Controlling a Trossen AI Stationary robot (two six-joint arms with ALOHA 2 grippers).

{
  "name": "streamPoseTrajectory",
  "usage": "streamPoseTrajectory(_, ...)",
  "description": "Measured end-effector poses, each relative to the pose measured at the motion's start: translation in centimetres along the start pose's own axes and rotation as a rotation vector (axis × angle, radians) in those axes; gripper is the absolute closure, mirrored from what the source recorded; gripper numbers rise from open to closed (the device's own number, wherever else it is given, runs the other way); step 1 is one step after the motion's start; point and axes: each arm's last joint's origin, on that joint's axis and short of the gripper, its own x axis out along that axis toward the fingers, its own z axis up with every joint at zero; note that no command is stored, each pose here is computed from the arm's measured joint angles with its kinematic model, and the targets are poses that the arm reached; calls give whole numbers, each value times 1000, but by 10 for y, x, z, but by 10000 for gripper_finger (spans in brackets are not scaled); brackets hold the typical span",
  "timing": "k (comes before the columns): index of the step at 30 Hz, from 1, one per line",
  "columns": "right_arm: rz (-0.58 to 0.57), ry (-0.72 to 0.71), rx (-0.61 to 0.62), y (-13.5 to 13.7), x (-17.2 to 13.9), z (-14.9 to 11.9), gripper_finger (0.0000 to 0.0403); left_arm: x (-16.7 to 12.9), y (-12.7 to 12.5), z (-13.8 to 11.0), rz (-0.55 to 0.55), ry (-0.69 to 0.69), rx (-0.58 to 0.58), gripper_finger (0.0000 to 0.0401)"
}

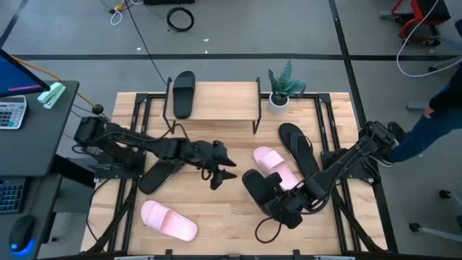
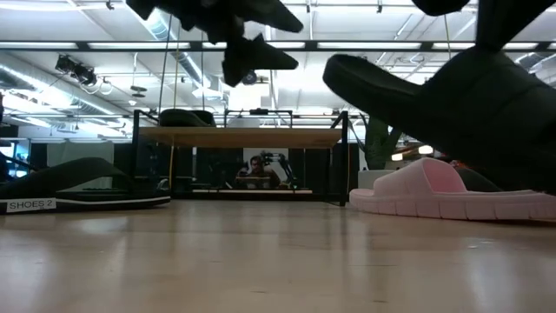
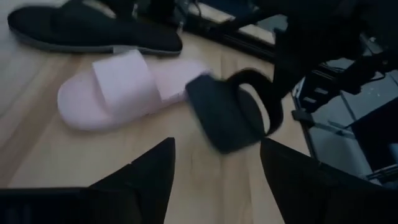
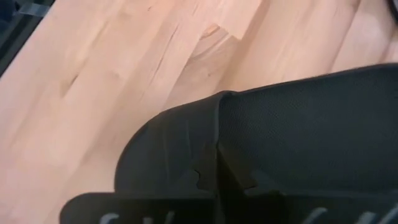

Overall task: Pick and place slides into the shelf
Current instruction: Put the black slipper on the shelf

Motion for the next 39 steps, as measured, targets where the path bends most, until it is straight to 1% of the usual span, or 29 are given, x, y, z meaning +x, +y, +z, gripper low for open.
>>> streamPoseTrajectory(3,-8,-3,-15,-6,1,1,403,8,0,1,-19,-45,9,158)
streamPoseTrajectory(6,-17,2,-15,-13,3,1,403,10,-1,2,-32,-72,10,158)
streamPoseTrajectory(13,-41,-15,-44,-24,6,3,403,9,0,2,-28,-64,9,161)
streamPoseTrajectory(17,-51,-15,-34,-25,6,3,403,9,5,3,-9,-56,10,168)
streamPoseTrajectory(20,-50,-16,-23,-23,5,3,403,9,10,5,9,-69,42,169)
streamPoseTrajectory(25,-46,-18,-22,-21,5,3,403,8,26,6,65,-30,19,166)
streamPoseTrajectory(28,-48,-18,-22,-21,5,3,403,8,33,5,94,-5,-15,167)
streamPoseTrajectory(34,-66,-17,-45,-22,5,3,403,8,32,6,88,-14,-14,169)
streamPoseTrajectory(39,-66,-17,-45,-22,5,3,403,12,33,4,85,-21,-40,172)
